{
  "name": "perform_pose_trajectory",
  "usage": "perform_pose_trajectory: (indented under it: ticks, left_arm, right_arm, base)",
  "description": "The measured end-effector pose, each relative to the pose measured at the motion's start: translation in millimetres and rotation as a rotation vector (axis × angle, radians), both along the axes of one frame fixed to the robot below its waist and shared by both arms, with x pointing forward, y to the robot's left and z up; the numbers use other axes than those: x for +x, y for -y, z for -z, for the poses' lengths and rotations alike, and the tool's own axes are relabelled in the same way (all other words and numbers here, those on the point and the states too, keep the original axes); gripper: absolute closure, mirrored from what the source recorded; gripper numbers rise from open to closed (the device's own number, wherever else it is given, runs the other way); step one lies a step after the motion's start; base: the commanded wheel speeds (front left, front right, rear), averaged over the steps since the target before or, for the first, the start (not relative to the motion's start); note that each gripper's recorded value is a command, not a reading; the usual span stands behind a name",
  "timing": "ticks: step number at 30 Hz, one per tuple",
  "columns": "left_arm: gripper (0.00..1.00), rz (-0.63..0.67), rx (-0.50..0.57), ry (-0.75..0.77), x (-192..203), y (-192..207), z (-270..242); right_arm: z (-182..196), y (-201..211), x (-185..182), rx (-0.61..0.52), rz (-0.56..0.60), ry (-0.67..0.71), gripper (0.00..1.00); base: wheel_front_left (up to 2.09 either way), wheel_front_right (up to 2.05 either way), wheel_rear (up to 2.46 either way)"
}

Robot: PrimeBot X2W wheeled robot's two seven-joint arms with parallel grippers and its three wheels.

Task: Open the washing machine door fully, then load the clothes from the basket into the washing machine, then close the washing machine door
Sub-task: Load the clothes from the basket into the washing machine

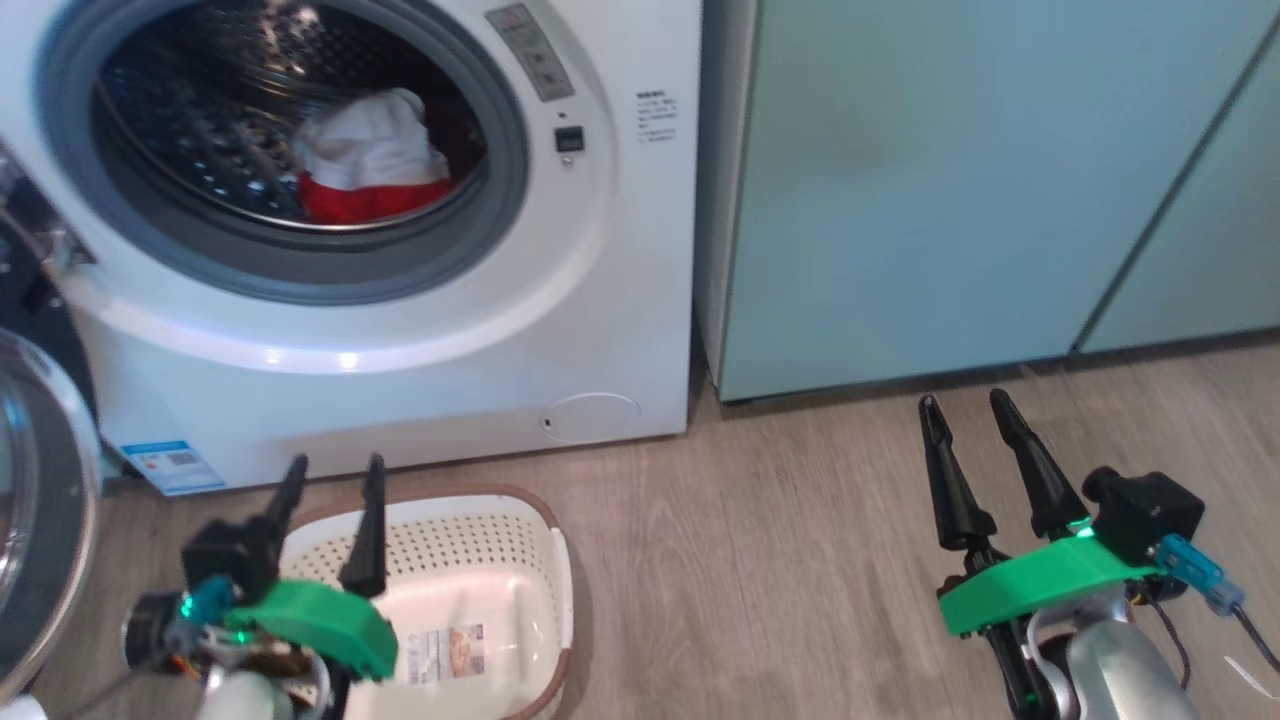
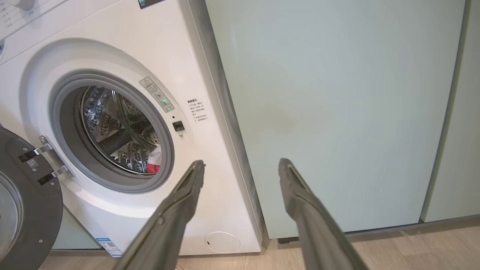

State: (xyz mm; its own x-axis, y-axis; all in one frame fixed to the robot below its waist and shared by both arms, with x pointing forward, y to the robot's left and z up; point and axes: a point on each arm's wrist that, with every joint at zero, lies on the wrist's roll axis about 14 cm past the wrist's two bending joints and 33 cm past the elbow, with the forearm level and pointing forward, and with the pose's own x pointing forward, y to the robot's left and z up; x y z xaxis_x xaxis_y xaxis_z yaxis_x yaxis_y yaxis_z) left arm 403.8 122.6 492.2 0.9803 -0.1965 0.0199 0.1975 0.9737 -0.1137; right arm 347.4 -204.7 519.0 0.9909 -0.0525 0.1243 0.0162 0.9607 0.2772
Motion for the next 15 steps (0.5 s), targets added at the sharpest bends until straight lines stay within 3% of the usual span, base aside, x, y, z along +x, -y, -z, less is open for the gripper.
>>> perform_pose_trajectory:
  ticks: [6, 15]
  left_arm:
    - [0.00, -0.017, 0.004, 0.021, -30.2, -3.4, -4.0]
    - [0.00, -0.073, -0.021, 0.076, -35.7, -10.8, -22.8]
  right_arm:
    - [-10.5, -7.3, 2.2, 0.001, -0.024, 0.034, 0.00]
    - [-4.5, -17.8, 3.5, 0.006, -0.055, 0.018, 0.00]
  base:
    - [0.00, 0.00, 0.00]
    - [0.00, 0.00, 0.00]
